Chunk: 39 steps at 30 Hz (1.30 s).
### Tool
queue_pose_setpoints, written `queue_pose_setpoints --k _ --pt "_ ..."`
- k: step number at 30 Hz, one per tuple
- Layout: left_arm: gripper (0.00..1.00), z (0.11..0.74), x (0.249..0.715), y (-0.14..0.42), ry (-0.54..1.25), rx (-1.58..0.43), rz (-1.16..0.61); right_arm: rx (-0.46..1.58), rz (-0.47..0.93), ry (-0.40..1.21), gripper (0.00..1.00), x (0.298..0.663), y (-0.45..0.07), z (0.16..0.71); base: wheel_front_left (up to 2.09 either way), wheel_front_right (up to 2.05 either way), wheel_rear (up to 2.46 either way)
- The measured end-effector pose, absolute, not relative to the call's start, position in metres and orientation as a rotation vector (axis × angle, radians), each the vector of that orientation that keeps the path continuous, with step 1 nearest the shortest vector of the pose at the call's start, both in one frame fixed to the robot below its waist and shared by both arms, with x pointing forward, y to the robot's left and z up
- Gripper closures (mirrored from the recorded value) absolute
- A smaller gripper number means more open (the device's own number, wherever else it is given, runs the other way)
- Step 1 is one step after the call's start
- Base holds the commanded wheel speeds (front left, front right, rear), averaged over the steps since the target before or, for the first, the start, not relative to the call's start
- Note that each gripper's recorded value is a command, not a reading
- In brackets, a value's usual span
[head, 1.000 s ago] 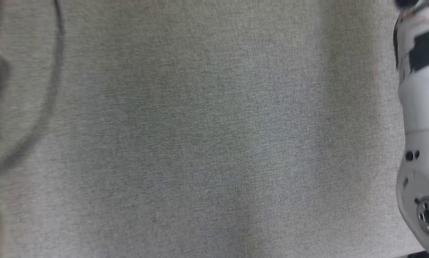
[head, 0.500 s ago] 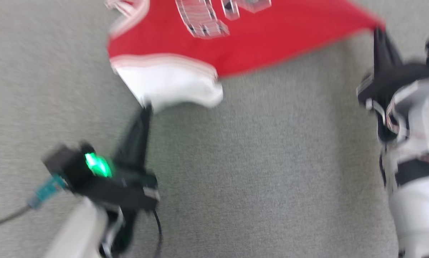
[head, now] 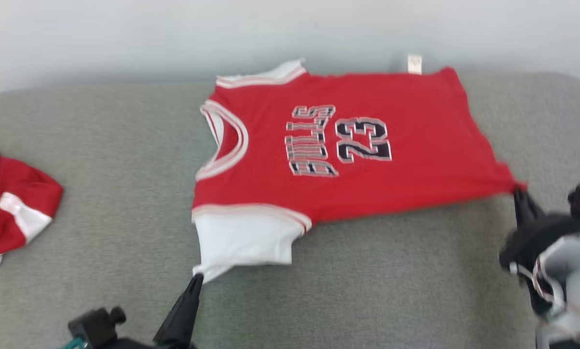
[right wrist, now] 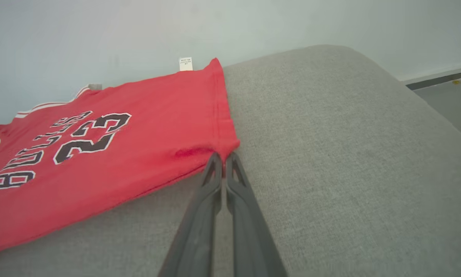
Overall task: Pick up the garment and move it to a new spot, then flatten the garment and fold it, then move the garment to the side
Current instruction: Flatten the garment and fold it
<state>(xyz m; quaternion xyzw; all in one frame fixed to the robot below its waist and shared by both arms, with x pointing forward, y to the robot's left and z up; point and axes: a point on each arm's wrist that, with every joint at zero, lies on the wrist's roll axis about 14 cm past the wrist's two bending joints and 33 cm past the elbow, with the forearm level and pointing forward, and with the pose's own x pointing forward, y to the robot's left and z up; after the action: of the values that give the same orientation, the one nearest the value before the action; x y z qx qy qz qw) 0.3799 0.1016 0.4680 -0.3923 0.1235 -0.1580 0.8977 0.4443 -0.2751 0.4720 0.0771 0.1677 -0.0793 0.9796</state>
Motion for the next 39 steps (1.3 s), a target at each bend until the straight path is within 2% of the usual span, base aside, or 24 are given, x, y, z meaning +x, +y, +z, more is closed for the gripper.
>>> queue_pose_setpoints --k 9,18,23,29,34,39 --pt "1.00 0.459 0.345 0.126 0.300 -0.791 -0.247 0.153 -0.120 0.576 1.00 0.380 -0.253 0.439 0.00 0.00 0.00" --pt "1.00 0.425 0.312 0.119 0.506 -0.806 -0.235 0.110 -0.191 0.620 1.00 0.346 -0.270 0.448 0.00 0.00 0.00" --pt "1.00 0.428 0.311 0.118 0.513 -0.806 -0.249 0.109 -0.193 0.672 1.00 0.333 -0.269 0.440 0.00 0.00 0.00" --pt "1.00 0.457 0.339 0.116 0.378 -0.811 -0.286 0.152 -0.182 0.581 1.00 0.348 -0.268 0.454 0.00 0.00 0.00" --pt "1.00 0.493 0.392 0.106 0.226 -0.742 -0.357 0.143 -0.143 0.529 1.00 0.377 -0.255 0.462 0.00 0.00 0.00" --pt "1.00 0.506 0.427 0.103 0.152 -0.678 -0.361 0.132 -0.118 0.500 1.00 0.402 -0.247 0.466 0.00 0.00 0.00"
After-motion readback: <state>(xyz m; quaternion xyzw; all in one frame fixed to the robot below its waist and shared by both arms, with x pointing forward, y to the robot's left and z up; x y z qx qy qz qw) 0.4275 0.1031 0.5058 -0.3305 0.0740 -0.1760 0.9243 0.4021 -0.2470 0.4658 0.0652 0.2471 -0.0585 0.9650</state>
